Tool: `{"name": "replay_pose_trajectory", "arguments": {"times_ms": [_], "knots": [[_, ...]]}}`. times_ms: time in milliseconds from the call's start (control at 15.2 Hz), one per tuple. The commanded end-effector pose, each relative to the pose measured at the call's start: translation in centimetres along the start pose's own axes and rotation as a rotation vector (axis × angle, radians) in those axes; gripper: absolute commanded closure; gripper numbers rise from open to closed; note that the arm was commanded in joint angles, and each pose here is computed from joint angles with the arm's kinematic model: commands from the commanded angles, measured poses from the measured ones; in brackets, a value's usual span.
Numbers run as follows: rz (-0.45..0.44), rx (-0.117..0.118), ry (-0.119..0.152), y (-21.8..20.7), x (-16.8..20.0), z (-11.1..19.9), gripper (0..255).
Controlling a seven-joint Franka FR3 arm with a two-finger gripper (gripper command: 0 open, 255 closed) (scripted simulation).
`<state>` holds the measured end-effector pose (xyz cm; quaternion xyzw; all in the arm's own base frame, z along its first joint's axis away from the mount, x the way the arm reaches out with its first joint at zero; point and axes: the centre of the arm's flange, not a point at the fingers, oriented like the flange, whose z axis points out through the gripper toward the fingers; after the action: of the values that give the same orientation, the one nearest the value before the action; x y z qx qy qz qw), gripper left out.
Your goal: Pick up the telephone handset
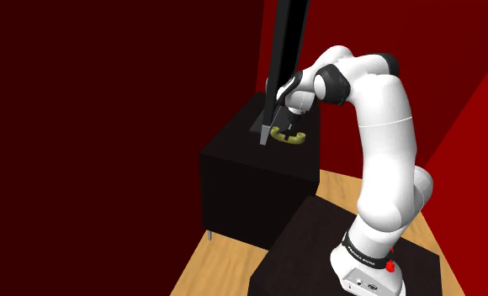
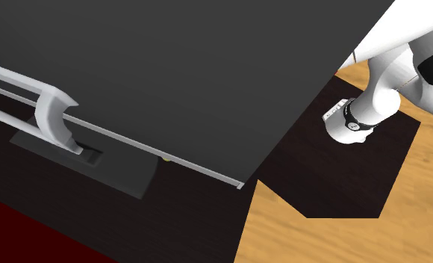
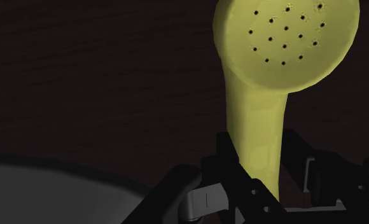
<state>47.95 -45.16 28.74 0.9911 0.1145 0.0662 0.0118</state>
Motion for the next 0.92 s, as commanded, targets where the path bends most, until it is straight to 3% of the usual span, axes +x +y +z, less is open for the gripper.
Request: {"name": "replay_pose_trajectory", "arguments": {"times_ms": [0, 858], "knots": [[-0.012, 0.016, -0.007, -0.7, 0.4, 0.8, 255], [-0.011, 0.016, -0.007, 0.4, 1.2, -5.2, 255]]}}
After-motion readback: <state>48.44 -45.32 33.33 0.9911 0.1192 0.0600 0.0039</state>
